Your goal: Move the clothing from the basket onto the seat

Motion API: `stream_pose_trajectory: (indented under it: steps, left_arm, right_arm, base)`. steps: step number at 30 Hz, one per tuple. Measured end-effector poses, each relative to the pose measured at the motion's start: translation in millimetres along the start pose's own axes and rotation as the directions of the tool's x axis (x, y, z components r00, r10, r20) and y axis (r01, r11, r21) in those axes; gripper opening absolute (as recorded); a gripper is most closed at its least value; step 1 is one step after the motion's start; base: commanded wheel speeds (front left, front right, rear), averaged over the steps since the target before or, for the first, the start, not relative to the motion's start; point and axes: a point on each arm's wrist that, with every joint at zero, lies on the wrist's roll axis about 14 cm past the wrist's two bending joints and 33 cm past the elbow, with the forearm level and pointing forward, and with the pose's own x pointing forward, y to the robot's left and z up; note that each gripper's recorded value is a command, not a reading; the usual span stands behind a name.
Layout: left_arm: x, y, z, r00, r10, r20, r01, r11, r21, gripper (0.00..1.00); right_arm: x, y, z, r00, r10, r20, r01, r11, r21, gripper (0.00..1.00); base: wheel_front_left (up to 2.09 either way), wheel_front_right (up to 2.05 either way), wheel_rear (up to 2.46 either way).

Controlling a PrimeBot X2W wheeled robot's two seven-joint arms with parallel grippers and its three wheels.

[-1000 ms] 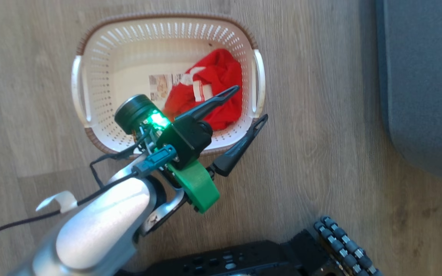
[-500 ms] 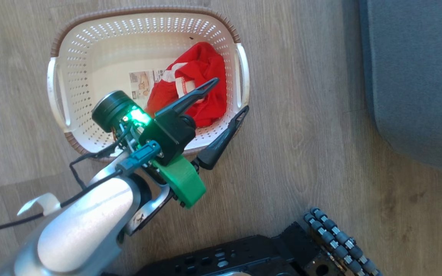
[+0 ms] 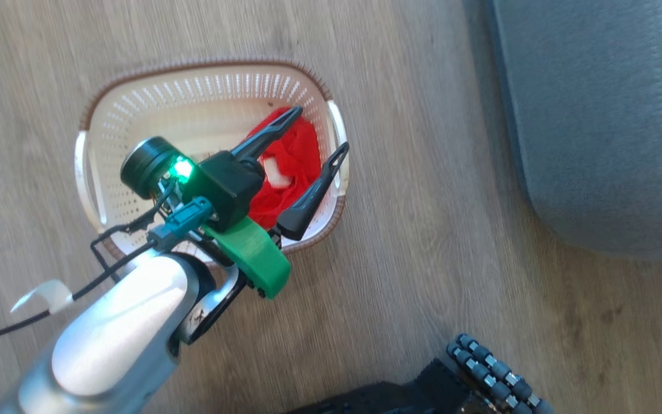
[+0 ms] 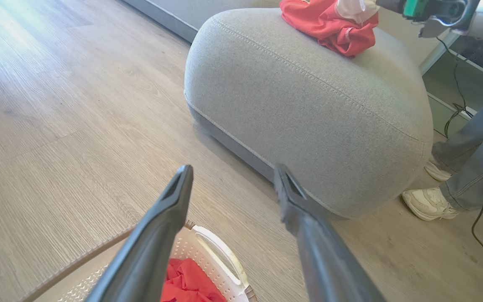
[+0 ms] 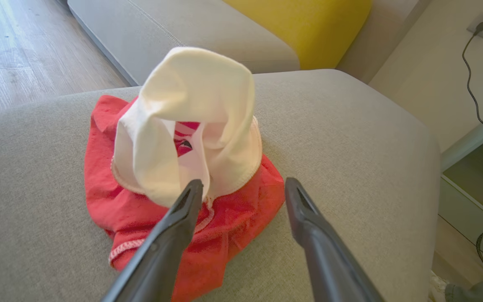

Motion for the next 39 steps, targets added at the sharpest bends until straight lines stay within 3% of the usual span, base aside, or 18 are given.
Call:
stream_pose_trajectory:
  steps: [9, 15, 20, 22, 26, 30, 39]
  left_arm:
    - [-19, 3, 29, 0.99, 0.118, 0.076, -0.118, 0.993, -0.011, 1.0]
    - [-53, 17, 44, 0.955, 0.268, 0.13, -0.266, 0.963, -0.036, 1.0]
    - [-98, 39, 50, 0.889, 0.43, 0.155, -0.428, 0.902, -0.053, 1.0]
    - [-129, 53, 55, 0.834, 0.522, 0.175, -0.521, 0.852, -0.059, 1.0]
    - [-171, 66, 63, 0.757, 0.62, 0.208, -0.62, 0.781, -0.073, 1.0]
    - [-206, 71, 66, 0.694, 0.684, 0.227, -0.687, 0.722, -0.075, 1.0]
    - [-262, 58, 71, 0.599, 0.751, 0.278, -0.765, 0.639, -0.079, 1.0]
  right_arm:
    - [-53, -16, 34, 0.985, 0.091, 0.15, -0.089, 0.996, -0.021, 1.0]
    - [-93, 14, 56, 0.943, 0.218, 0.252, -0.222, 0.975, -0.012, 1.0]
    - [-131, 46, 84, 0.876, 0.312, 0.367, -0.331, 0.943, -0.009, 1.0]
    - [-153, 66, 91, 0.842, 0.363, 0.399, -0.396, 0.918, 0.001, 1.0]
    - [-182, 96, 87, 0.806, 0.423, 0.414, -0.48, 0.876, 0.039, 1.0]
    - [-208, 126, 78, 0.772, 0.487, 0.408, -0.554, 0.831, 0.057, 1.0]
    - [-273, 167, 34, 0.691, 0.634, 0.347, -0.674, 0.739, -0.008, 1.0]
  base:
    - [0.0, 0.0, 0.0]
    - [0.0, 0.0, 0.0]
    - [0.0, 0.0, 0.0]
    - [0.0, 0.0, 0.0]
    - [0.0, 0.0, 0.0]
    - [0.0, 0.0, 0.0]
    - [0.0, 0.0, 0.0]
